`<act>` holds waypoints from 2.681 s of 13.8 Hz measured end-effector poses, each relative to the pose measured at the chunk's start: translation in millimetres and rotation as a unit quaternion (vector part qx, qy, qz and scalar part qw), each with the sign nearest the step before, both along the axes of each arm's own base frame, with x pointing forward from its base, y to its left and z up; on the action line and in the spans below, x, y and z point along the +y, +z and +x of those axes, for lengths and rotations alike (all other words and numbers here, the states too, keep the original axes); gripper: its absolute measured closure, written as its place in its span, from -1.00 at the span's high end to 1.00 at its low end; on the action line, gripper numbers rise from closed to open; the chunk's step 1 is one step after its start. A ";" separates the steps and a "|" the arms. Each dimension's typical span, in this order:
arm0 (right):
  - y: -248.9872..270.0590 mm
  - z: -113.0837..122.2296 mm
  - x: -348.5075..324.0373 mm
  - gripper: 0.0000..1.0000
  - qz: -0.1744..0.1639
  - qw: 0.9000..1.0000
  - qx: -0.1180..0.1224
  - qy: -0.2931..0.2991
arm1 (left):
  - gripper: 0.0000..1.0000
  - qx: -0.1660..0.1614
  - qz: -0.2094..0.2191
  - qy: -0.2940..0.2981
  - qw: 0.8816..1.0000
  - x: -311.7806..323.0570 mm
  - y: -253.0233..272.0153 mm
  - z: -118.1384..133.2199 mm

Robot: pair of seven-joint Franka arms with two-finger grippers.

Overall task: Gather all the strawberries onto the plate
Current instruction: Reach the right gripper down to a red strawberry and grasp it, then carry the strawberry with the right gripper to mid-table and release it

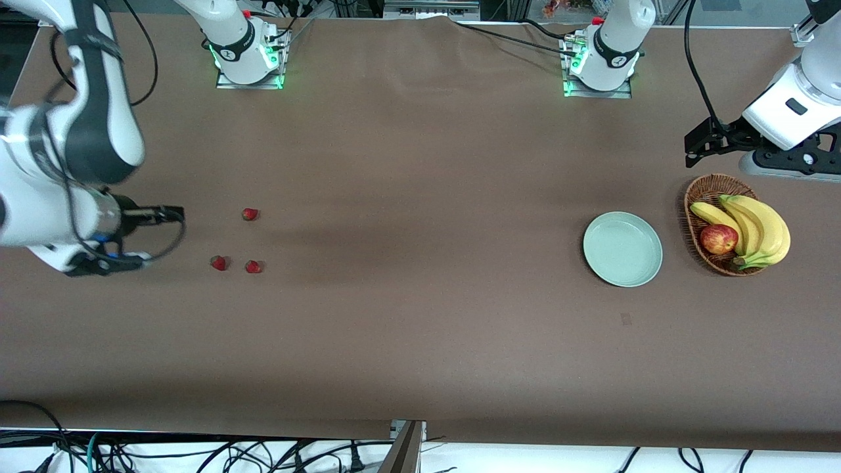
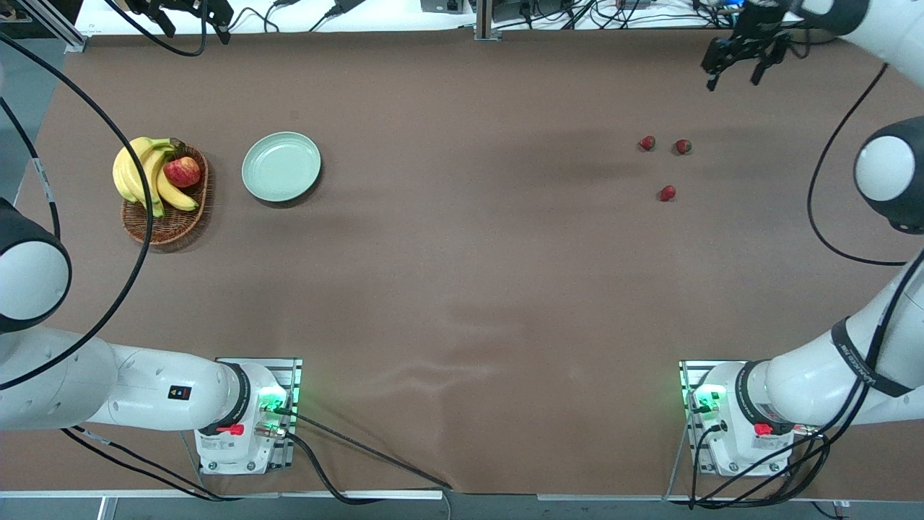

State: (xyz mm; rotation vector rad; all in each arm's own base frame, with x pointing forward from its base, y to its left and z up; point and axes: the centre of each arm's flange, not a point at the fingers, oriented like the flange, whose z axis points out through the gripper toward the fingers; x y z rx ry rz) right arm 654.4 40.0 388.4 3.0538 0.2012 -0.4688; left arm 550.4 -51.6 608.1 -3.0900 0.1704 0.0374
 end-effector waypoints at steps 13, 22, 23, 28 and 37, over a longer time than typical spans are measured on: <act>-193.0 -3.2 54.0 1.00 0.029 0.997 -0.075 0.006 | 1.00 0.000 0.000 -0.005 1.000 -6.2 0.9 -0.9; -207.0 -7.8 54.4 -0.22 0.028 0.997 -0.073 0.007 | 1.00 0.001 0.000 -0.007 1.000 -7.5 0.8 -1.1; -206.5 -7.7 55.1 -0.36 0.028 0.997 -0.073 0.007 | 1.00 0.001 0.000 -0.007 1.000 -7.6 0.8 -1.1; -194.4 -2.6 86.6 -0.36 0.047 0.995 -0.089 0.025 | 1.00 0.001 0.000 -0.007 1.000 -7.6 0.8 -1.1; -141.2 -50.3 373.6 -0.36 0.082 0.965 -0.157 -0.192 | 1.00 0.001 0.000 -0.007 1.000 -7.9 0.8 -1.2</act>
